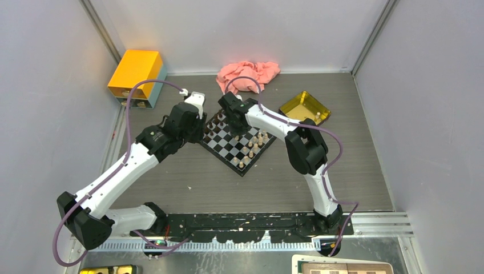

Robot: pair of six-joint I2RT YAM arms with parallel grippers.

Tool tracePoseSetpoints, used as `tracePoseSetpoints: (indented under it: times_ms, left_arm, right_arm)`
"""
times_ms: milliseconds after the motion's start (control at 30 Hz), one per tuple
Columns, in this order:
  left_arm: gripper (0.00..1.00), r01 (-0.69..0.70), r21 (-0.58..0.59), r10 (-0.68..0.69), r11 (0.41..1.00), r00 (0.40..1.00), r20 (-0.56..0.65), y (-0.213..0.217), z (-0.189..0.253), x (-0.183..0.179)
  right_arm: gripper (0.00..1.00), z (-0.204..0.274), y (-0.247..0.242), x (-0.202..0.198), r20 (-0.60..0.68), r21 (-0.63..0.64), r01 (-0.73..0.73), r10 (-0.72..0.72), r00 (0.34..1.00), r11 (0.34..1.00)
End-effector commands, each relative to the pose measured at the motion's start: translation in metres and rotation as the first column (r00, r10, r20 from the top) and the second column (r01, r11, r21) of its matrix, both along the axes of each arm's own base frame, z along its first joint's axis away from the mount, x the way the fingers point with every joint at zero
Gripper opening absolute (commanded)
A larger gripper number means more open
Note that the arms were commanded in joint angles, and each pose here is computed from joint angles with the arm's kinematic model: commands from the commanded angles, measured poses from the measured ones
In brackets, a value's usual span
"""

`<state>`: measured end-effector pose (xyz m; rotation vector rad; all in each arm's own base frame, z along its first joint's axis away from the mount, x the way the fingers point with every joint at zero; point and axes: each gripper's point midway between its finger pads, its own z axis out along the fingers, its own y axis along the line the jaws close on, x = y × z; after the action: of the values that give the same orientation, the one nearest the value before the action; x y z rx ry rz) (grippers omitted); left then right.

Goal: Set up the chess pieces on the board
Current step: Pick up the chess piece from the chessboard, then place the chess piece on the chessboard.

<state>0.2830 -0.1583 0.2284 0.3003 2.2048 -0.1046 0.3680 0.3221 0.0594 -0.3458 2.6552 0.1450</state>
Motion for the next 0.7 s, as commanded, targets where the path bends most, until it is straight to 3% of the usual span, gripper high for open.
tracePoseSetpoints:
  times_ms: [0, 433, 667]
  left_arm:
    - [0.41, 0.004, -0.026, -0.002, 1.000, 0.998, 0.057, -0.003, 0.013, 0.007]
    - [0.42, 0.016, -0.034, -0.014, 0.999, 0.998, 0.053, -0.006, 0.011, 0.006]
    - [0.61, 0.026, -0.031, -0.025, 0.999, 0.999, 0.035, -0.008, 0.007, 0.005]
  right_arm:
    - [0.01, 0.050, 0.002, 0.014, 0.110, 0.052, 0.028, -0.034, 0.993, 0.998]
    - [0.01, 0.138, -0.051, 0.013, 0.290, 0.027, 0.113, -0.116, 0.950, 0.993]
    - [0.01, 0.149, -0.104, 0.001, 0.325, 0.029, 0.212, -0.210, 0.922, 0.977]
